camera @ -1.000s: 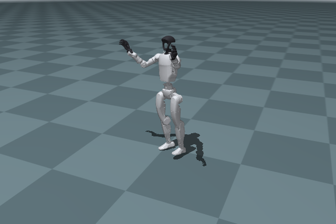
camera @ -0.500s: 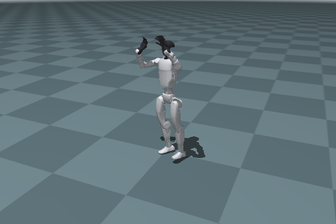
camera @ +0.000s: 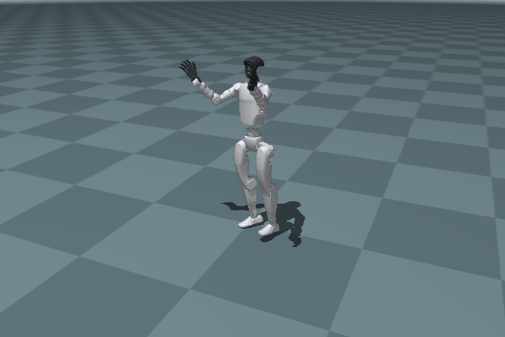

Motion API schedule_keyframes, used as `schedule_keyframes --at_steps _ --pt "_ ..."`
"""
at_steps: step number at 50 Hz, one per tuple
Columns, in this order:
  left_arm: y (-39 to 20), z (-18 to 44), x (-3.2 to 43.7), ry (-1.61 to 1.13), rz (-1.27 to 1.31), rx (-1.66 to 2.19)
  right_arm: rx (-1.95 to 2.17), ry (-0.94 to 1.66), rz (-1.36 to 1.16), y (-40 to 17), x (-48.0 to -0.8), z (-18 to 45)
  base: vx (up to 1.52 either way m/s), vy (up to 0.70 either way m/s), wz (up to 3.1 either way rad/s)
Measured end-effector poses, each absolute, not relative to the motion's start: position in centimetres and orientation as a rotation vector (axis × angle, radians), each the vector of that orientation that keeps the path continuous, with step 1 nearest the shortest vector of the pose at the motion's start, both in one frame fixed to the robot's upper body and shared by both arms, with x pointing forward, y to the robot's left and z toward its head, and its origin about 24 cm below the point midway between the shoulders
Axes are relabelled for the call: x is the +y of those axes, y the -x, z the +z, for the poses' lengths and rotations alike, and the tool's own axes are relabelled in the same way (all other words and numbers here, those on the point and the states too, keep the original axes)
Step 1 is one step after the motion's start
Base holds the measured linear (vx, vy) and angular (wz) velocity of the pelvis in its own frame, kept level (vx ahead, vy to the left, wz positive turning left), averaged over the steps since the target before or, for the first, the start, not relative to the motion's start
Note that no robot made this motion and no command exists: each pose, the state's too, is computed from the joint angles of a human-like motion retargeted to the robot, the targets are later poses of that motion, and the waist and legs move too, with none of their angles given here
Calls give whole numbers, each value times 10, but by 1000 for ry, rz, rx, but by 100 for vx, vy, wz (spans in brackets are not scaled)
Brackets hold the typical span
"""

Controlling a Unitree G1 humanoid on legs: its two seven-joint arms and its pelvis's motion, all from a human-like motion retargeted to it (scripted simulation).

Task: In place motions

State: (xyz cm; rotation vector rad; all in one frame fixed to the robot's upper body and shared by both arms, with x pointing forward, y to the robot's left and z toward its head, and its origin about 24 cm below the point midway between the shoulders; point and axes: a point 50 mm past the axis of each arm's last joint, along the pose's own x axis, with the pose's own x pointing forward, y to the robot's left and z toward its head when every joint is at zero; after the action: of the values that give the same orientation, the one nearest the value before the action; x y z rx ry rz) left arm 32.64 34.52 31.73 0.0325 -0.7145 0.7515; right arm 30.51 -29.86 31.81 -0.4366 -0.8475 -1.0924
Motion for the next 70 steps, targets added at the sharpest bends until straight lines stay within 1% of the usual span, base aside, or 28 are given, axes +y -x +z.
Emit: schedule_keyframes --at_steps 3,5,12,15,17,19,22,24,27,30,35,38,40,42,45,47,49,50,52,55,58,60,62,63,65,67,68,70 --pt "-319 334 341 -349 812 -736 -960 641 -1088 -295 -286 337 0 0 0" --pt "-316 347 330 -556 806 -780 -1076 787 -1067 -287 -272 350 0 0 0" --pt "-300 394 264 -1242 674 -1082 -1713 1226 -976 -249 -207 378 0 0 0" --pt "-288 406 243 -1492 704 -1202 -1912 1326 -926 -235 -189 381 0 0 0" --pt "-281 410 236 -1576 732 -1273 -1941 1344 -919 -231 -185 382 0 0 0" --pt "-278 410 234 -1584 740 -1300 -1909 1315 -945 -232 -188 383 0 0 0" --pt "-284 402 244 -1486 717 -1242 -1756 1208 -1040 -238 -206 382 0 0 0" --pt "-291 392 260 -1380 721 -1138 -1599 1119 -1094 -249 -225 377 0 0 0" --pt "-303 372 294 -1226 771 -922 -1335 973 -1125 -269 -255 359 0 0 0" --pt "-308 339 336 -1099 814 -662 -1058 814 -1099 -290 -284 325 0 0 0" --pt "-303 248 397 -859 808 -198 -561 667 -905 -306 -330 230 0 0 0" --pt "-284 161 419 -641 704 112 -224 687 -715 -293 -349 148 0 0 0" --pt "-263 94 418 -434 577 283 62 718 -589 -273 -356 82 1 3 -5" --pt "-238 26 401 -167 440 432 439 738 -425 -241 -356 6 0 0 0" --pt "-175 -69 357 217 283 717 1119 668 -80 -152 -339 -97 0 0 0" --pt "-121 -117 322 363 231 973 1519 530 106 -79 -315 -137 2 6 10" --pt "-65 -145 288 434 191 1247 1814 319 187 -7 -283 -153 3 7 12" --pt "-38 -153 273 449 167 1389 1932 188 195 26 -264 -154 2 7 13" --pt "6 -163 237 449 125 1646 2052 -134 95 74 -220 -157 3 6 11" --pt "52 -168 181 495 87 1853 2021 -546 -284 117 -169 -156 3 1 3" --pt "89 -166 128 661 156 1892 1890 -877 -692 135 -140 -153 6 2 3" --pt "99 -162 97 791 256 1873 1863 -1060 -887 142 -127 -149 -3 5 -18" --pt "99 -161 79 911 382 1838 1815 -1137 -1008 137 -129 -150 -8 1 -14" --pt "98 -160 76 955 438 1820 1777 -1134 -1043 130 -136 -153 -10 -2 -1" --pt "96 -162 78 986 498 1793 1683 -1120 -1059 107 -154 -161 -11 -2 14" --pt "93 -164 90 935 453 1792 1508 -1147 -1010 70 -186 -166 -9 -1 19" --pt "93 -165 98 891 403 1799 1390 -1155 -979 48 -208 -166 -7 0 7" --pt "90 -167 117 782 277 1808 1130 -1095 -924 5 -267 -157 0 0 0"
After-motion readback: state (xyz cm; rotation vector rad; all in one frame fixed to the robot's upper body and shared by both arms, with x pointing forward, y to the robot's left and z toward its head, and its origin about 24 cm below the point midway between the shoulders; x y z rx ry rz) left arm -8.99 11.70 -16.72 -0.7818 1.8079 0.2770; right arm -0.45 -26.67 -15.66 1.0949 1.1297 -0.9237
